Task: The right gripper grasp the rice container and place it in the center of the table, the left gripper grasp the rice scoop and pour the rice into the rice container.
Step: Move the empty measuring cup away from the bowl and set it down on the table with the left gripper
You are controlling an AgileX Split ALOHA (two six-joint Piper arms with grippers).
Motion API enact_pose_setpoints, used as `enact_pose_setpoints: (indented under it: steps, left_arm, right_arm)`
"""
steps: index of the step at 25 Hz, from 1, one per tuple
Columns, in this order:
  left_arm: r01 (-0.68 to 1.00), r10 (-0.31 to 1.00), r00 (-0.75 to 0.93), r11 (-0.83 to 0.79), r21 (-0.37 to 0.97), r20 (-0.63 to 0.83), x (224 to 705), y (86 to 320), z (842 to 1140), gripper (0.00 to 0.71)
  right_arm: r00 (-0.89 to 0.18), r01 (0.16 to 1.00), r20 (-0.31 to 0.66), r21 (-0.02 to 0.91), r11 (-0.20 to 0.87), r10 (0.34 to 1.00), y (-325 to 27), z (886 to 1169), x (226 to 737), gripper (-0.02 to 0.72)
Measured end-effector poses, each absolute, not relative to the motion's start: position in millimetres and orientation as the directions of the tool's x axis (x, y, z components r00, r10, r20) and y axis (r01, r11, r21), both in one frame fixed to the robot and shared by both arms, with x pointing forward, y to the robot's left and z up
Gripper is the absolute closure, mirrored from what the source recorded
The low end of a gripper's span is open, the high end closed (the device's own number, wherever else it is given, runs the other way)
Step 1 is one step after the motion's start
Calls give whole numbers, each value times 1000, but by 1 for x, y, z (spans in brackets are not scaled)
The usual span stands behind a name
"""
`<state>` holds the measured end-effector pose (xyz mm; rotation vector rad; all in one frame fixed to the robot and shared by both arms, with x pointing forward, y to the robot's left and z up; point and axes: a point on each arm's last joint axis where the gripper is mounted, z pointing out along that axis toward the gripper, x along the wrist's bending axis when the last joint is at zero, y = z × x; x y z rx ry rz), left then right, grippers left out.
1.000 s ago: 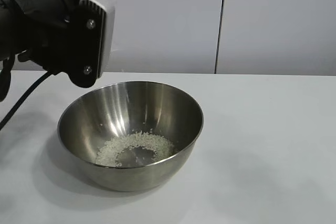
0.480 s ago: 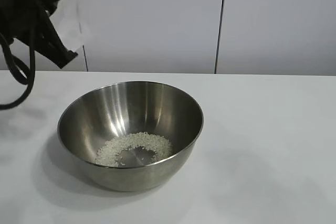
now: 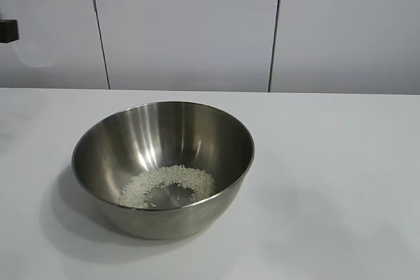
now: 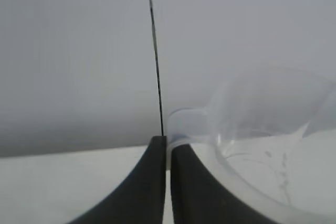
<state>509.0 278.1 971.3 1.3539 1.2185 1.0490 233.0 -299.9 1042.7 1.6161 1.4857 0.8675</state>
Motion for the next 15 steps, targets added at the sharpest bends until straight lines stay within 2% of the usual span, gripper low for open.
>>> enact_pose_setpoints:
  steps: [5,15]
  left_arm:
    - [222,991,123,16,975,-44,503,297,936,700]
    - [352,980,196,-112,929,44,503,296,863,700]
  right_arm:
    - [92,478,-13,878,-33,996,-300,1043,233,295]
    - [91,478,-12,878,-33,996,-300,1043,233,295]
